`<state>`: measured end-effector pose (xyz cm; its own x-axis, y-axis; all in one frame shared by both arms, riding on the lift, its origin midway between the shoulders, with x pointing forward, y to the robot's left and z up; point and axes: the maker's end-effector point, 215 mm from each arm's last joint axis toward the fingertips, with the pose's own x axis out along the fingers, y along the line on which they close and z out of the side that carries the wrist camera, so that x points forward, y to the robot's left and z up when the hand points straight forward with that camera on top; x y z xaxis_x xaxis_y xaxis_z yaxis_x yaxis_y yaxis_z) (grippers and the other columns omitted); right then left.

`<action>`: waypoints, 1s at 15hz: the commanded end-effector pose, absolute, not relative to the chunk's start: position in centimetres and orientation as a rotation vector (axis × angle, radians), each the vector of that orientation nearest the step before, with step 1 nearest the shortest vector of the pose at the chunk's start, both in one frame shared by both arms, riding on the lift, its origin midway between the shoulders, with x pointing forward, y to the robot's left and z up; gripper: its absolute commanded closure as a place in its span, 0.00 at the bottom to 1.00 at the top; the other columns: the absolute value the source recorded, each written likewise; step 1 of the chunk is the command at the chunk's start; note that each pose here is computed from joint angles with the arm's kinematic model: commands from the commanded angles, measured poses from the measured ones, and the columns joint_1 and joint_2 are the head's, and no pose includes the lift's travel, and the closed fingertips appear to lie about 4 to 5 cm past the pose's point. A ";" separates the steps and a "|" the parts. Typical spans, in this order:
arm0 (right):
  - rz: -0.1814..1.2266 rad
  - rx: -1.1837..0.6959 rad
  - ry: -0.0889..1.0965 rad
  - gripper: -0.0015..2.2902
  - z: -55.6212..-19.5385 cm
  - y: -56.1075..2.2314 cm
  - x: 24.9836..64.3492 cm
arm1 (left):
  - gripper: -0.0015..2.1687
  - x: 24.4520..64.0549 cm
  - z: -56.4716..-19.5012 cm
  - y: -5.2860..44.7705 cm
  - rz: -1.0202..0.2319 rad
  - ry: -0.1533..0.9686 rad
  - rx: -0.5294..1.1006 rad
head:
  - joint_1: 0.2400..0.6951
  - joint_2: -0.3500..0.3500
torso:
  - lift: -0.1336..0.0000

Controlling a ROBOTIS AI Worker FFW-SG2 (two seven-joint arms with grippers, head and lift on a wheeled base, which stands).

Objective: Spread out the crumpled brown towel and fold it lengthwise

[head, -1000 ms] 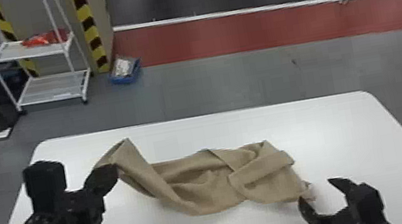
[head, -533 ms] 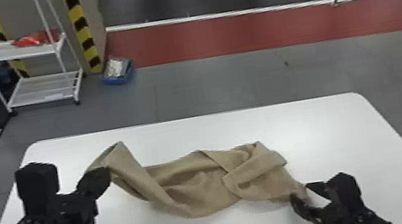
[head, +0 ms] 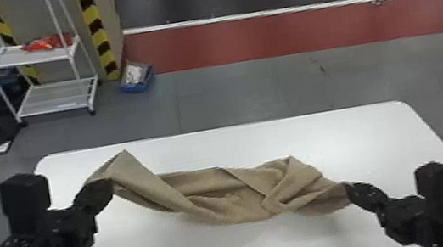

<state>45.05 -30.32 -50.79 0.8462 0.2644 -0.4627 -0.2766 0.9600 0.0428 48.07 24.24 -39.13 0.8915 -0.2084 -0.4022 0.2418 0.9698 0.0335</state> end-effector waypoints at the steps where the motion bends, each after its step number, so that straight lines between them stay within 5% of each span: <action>1: 0.245 0.076 0.459 0.85 -46.6 -32.0 45.5 | 0.85 47.8 -37.5 25.7 -0.207 0.389 0.085 | 1.00 0.40 | 1.00; 11: 0.027 0.362 0.363 0.85 -35.9 -43.3 49.0 | 0.85 44.0 -30.4 28.7 -0.191 0.340 0.029 | 1.00 0.29 | 1.00; 15: -0.002 0.327 0.394 0.85 -34.8 -44.7 49.6 | 0.85 43.6 -30.3 28.8 -0.191 0.355 0.024 | 1.00 0.24 | 1.00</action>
